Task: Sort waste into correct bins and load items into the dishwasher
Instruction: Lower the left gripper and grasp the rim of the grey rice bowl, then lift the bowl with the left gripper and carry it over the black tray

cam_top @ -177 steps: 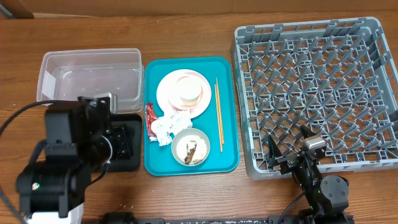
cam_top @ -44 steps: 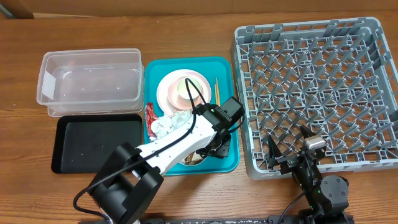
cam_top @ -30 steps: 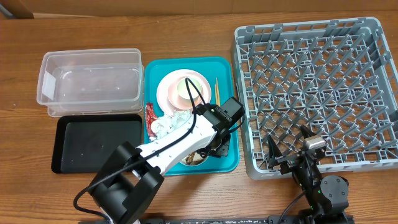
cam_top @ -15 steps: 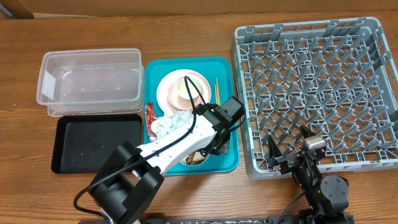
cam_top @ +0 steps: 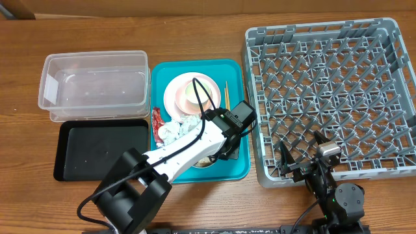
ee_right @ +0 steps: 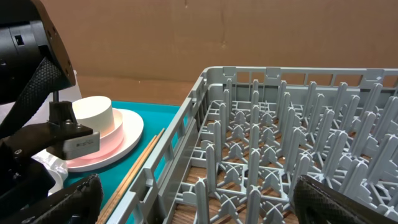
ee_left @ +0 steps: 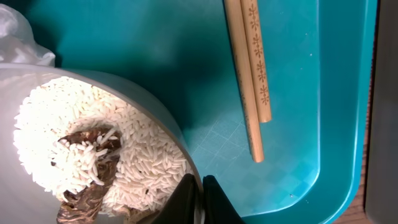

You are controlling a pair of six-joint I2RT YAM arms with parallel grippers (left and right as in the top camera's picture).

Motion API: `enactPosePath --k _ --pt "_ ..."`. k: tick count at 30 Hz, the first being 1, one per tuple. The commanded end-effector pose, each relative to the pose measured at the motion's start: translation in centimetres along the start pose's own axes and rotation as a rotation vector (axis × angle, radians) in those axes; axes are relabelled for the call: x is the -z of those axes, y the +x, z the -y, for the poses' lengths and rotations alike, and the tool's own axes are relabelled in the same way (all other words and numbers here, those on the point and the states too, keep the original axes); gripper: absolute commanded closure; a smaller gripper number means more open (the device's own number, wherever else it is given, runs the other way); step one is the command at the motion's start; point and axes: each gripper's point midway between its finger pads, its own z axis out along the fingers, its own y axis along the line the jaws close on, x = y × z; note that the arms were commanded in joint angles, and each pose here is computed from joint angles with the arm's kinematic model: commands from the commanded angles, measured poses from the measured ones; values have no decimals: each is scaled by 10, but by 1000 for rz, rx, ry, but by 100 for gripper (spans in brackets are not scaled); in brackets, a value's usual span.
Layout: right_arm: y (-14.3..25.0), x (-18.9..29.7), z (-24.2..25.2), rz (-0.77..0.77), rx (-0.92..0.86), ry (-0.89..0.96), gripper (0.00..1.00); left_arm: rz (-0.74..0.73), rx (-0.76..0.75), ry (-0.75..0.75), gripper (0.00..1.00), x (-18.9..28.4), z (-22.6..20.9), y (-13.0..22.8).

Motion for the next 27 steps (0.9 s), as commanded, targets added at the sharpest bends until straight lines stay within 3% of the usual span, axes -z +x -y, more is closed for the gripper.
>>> enactPosePath --k 1,10,19,27 --pt "-3 1 -1 14 4 -6 0 1 13 -28 96 -6 -5 0" --pt "-3 1 -1 14 4 -6 0 -23 -4 -39 96 4 -7 4" --pt "-3 1 -1 14 4 -6 0 44 -52 5 96 56 -7 -2" --pt "-3 1 -1 14 4 -6 0 34 -32 -8 96 94 -38 -2"
